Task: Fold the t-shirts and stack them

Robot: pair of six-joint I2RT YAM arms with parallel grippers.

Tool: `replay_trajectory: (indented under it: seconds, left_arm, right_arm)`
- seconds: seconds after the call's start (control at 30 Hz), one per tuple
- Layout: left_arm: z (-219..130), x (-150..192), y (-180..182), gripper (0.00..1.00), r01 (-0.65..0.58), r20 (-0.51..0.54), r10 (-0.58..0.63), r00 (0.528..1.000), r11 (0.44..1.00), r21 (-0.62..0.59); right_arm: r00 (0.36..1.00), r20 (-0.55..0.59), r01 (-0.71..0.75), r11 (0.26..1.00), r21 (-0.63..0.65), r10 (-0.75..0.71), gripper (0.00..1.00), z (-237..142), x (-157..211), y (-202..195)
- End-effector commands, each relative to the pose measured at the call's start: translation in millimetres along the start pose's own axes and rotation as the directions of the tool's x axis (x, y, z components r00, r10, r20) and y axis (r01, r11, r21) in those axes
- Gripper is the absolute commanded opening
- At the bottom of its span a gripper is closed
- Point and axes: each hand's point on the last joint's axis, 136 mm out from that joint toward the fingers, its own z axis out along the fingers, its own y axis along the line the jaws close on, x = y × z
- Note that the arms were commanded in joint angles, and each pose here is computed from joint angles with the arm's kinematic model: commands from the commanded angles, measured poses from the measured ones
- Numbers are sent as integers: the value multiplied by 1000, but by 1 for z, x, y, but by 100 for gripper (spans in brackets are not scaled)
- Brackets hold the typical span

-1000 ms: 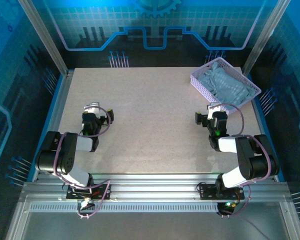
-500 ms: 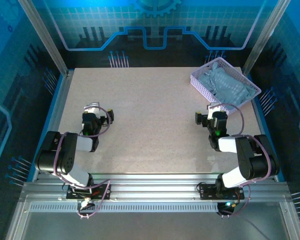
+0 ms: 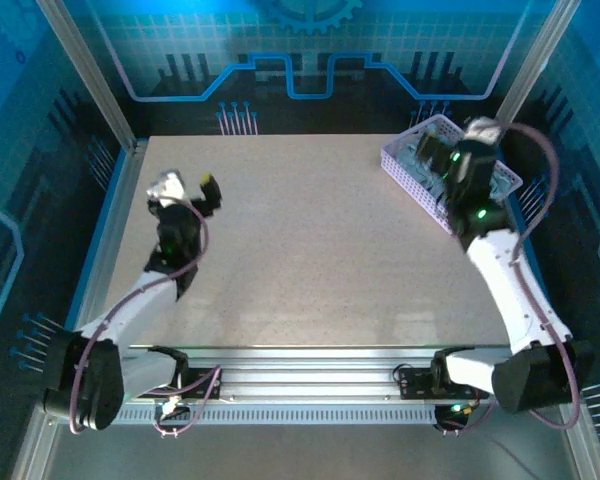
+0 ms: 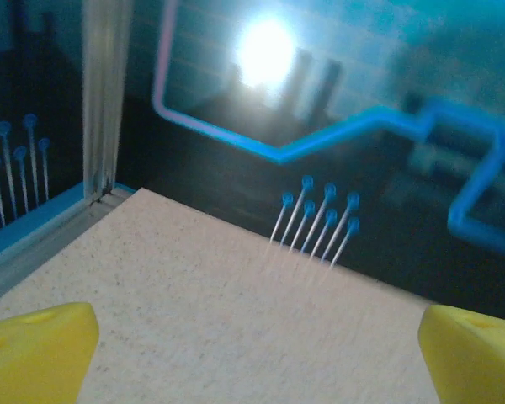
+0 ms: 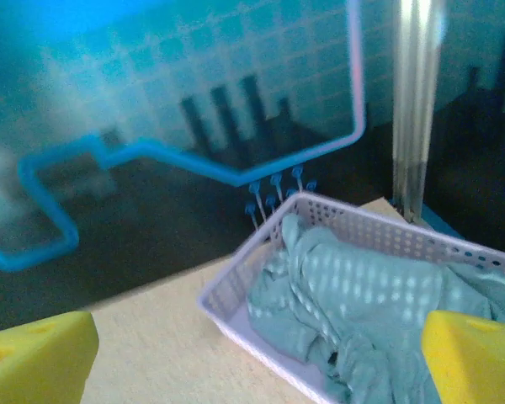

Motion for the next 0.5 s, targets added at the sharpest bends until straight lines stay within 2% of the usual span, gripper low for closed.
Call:
replay_trajectory:
  seconds: [0.0,0.07,0.17,0.2,0.33,0.37,0.47]
  left_arm:
    - [3,28,47,99,302,-182,-362,914,908,-291]
    - [15,38,23,99,307,-326,-390,861,910,-278]
    - [25,57,-30,99,306,-520,-346,781,938,-164]
    - [23,63,-46,99,311,-557,-330,762,941,-131]
    - [6,89,-112,99,360,-704,-197,683,929,90]
    - [-1,96,-123,98,360,-734,-164,659,926,116]
    - [-24,111,-149,95,354,-779,-72,623,914,199]
  right_arm:
    - [906,-394,-51,965,259,154,95,18,91,-59]
    - [889,-423,-75,967,243,175,91,38,87,-57]
    - [833,-517,-79,967,241,197,87,74,99,-58]
    - [810,-552,-73,969,235,195,86,88,108,-59]
    - [702,-683,-72,974,215,202,74,136,150,-61]
    - [674,-710,-57,972,226,205,69,146,162,-64]
    - [628,-749,-6,964,267,212,66,169,193,-81]
